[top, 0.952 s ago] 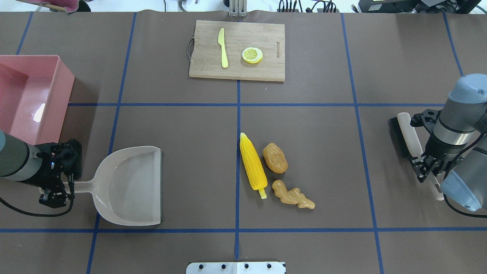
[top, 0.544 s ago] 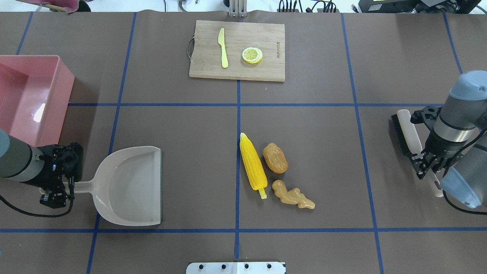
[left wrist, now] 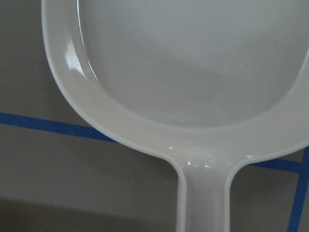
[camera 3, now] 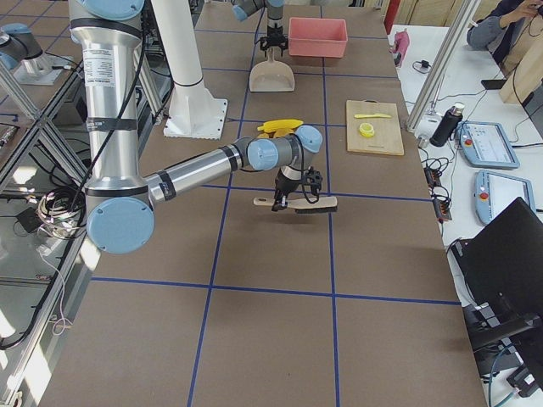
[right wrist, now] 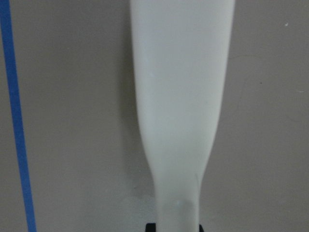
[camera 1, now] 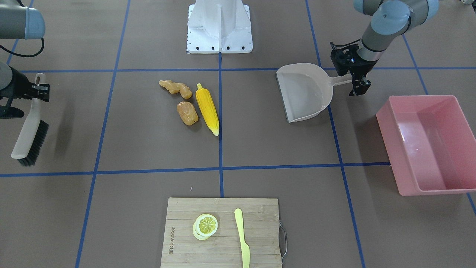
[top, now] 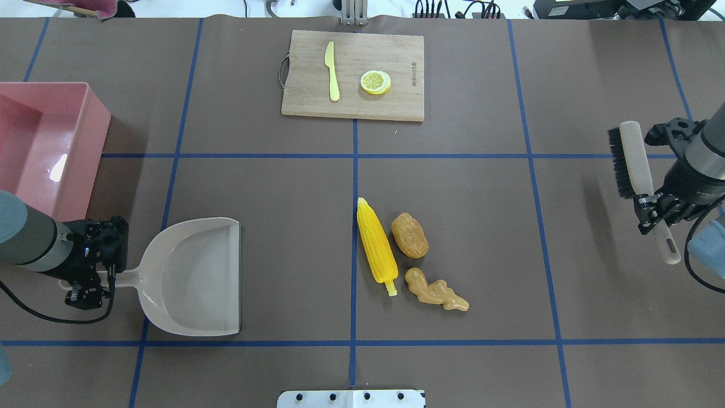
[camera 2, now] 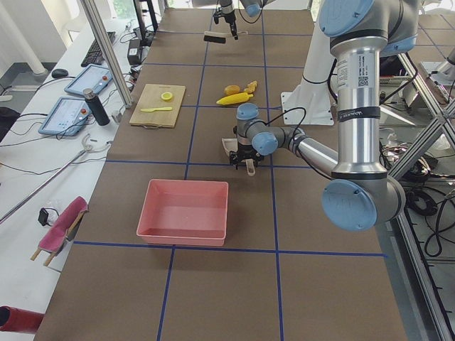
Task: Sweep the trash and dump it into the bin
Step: 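Grasp and lift the brush with the right gripper while the left gripper grips the dustpan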
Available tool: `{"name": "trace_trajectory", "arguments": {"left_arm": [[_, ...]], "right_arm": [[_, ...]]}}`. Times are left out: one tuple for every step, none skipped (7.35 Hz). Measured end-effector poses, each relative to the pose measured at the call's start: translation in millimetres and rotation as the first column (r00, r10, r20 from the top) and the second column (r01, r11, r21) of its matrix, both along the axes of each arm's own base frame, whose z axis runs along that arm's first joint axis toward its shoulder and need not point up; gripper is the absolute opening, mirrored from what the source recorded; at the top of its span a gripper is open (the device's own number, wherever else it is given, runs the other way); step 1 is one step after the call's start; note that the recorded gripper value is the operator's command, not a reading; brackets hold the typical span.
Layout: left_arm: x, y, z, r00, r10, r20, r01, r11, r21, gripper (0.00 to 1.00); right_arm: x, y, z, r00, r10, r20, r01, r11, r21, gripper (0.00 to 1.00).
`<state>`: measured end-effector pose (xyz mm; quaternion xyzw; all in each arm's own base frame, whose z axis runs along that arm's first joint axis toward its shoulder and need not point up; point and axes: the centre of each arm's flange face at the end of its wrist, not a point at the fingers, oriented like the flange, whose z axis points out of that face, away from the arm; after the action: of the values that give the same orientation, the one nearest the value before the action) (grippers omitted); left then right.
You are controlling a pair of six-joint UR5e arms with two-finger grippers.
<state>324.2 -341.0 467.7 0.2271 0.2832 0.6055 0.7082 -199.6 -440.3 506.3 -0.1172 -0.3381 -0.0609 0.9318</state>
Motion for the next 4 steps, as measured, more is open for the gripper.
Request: {"name": "trace_trajectory", "arguments": {"left_arm": [[1, 1, 2, 1.000, 0.006, -0.002, -0.006, 1.000, -0.005, 0.00], [2, 2, 0, 1.000, 0.017, -0.015, -0.018, 1.000, -0.014, 0.00], [2, 5, -3, 0.999, 0.031, -0.035, -0.032, 0.999, -0.021, 0.00], [0, 8, -8, 0.998, 0.038, -0.051, -0.039, 0.999, -0.021, 0.00]], "right_arm": [[6, 1, -2, 1.000, 0.011, 0.013, -0.011, 1.000, -0.007, 0.00], [10, -1, -6, 0.998, 0.021, 0.054, -0.019, 0.999, -0.033, 0.00], [12, -5, -8, 0.994, 0.029, 0.105, -0.022, 0.997, -0.068, 0.00], [17, -10, -14, 0.989, 0.041, 0.140, -0.031, 0.997, -0.075, 0.00]]}}
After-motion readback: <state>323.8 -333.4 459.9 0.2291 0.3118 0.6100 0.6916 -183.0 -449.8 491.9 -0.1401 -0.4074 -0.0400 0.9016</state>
